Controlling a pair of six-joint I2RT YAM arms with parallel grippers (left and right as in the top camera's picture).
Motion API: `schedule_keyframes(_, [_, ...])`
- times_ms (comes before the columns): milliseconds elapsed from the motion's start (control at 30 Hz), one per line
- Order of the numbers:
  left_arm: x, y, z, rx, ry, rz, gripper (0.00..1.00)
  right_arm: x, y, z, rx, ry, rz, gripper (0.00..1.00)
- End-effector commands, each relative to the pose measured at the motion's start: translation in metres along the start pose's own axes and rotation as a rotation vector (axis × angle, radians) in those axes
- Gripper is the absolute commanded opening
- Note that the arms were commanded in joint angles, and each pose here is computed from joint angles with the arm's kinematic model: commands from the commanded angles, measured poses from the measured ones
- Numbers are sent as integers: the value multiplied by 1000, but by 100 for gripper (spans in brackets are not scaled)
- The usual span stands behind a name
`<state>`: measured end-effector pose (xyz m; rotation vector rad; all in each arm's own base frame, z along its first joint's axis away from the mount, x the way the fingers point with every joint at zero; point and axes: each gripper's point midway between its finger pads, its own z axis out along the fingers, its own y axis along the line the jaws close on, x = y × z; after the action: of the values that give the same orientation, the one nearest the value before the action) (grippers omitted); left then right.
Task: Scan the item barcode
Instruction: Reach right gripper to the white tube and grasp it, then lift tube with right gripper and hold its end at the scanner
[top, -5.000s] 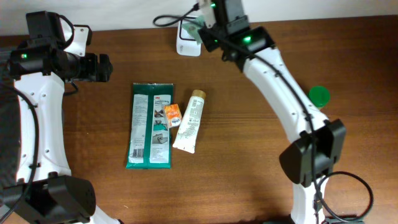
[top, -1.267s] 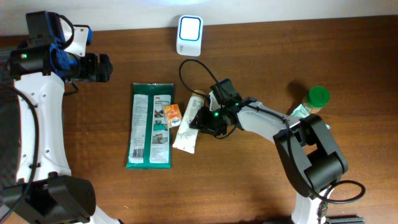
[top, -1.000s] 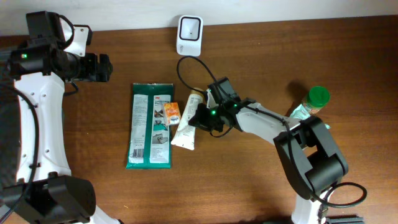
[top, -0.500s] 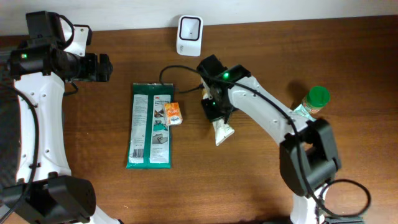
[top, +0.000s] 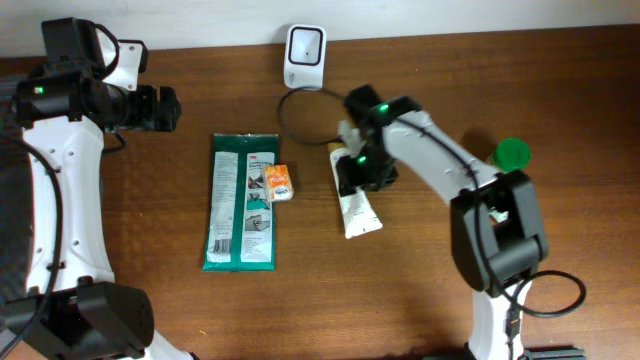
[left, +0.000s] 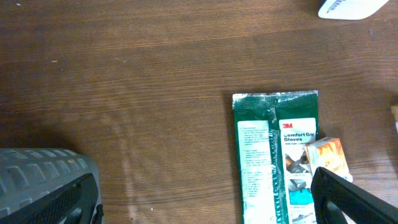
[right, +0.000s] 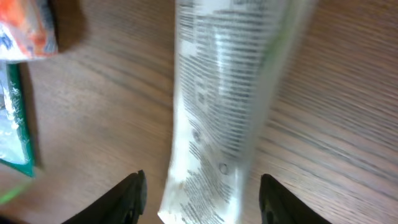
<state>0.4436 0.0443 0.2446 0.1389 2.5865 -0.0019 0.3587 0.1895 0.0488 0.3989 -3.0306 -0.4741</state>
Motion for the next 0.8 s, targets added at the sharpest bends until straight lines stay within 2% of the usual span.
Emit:
schedule_keyframes(0, [-4,-1,-11,4,-28,14,99,1,-2,-11,-168,12,11,63])
schedule_keyframes(100, [-4,-1,-11,4,-28,14,99,16,-12,-5,-215,53,12,71])
schedule_keyframes(333, [-4,-1,-11,4,-28,14,99,46,-16,38,-291,93,38,71])
schedule_keyframes(600, [-4,-1,-11,4,-28,14,99,49,-27,66,-286,41,70,68])
schedule_keyframes(667, [-4,-1,-11,4,-28,14,99,49,-30,67,-299,36,88,60])
schedule_keyframes(700, [-4,-1,-11,4,-28,14,99,49,-32,66,-301,33,93,51])
schedule_keyframes(767, [-4,-1,-11,4,-28,14,99,44,-36,64,-302,13,107,13])
